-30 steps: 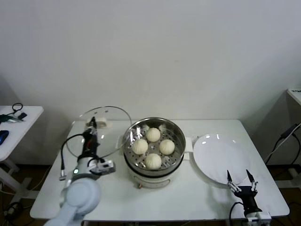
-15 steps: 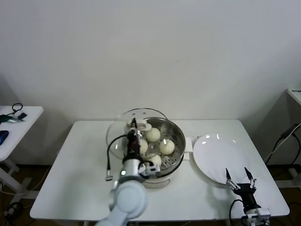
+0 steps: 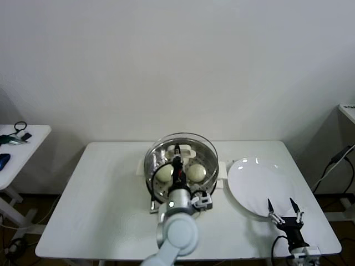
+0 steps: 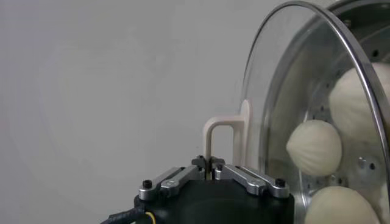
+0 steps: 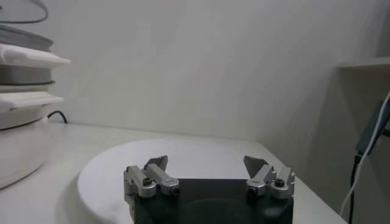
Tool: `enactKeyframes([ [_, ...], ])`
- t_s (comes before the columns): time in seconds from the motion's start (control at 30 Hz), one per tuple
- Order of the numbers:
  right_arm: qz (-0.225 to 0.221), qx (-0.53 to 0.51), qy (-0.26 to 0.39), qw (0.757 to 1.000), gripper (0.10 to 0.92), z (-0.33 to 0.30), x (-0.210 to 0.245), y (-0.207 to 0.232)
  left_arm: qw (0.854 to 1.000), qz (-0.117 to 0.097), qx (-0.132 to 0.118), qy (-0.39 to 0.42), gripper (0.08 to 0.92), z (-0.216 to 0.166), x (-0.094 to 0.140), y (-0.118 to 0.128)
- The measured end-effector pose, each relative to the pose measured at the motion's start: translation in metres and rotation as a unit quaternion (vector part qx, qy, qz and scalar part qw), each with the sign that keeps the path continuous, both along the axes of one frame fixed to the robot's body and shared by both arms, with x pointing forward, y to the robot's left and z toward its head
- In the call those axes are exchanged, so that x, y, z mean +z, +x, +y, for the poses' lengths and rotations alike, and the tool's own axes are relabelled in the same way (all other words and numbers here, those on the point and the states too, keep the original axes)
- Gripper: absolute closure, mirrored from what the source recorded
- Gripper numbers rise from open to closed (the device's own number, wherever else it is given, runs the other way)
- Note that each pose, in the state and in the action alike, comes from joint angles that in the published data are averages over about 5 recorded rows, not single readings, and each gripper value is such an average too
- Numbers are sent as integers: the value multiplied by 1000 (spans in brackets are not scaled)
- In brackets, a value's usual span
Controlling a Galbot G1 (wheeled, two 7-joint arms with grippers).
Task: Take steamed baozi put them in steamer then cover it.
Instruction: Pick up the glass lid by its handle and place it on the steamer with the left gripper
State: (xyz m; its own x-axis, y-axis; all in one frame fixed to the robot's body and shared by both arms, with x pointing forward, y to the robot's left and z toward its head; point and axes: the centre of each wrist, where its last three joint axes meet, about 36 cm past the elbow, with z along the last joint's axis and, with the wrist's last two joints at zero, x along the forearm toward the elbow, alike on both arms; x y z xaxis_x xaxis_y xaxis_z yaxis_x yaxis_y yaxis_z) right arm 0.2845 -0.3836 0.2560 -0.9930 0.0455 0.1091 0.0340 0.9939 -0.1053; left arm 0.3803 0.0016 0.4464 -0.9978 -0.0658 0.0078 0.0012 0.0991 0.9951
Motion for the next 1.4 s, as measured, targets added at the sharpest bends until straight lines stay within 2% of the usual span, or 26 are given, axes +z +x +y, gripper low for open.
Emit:
enactKeyframes([
  [0.6,-10,-8,8,1000,200,7,-4,-2,1000,4,2,15,863,-11,-17,-4],
  [0.97,-17,-9,5,1000,200,9,-4,-2,1000,6,8,23,863,-8,-27,-1],
  [1.4,-23,-9,2,1000,200,13,-7,-5,1000,4,3,31,863,-4,-38,-3],
])
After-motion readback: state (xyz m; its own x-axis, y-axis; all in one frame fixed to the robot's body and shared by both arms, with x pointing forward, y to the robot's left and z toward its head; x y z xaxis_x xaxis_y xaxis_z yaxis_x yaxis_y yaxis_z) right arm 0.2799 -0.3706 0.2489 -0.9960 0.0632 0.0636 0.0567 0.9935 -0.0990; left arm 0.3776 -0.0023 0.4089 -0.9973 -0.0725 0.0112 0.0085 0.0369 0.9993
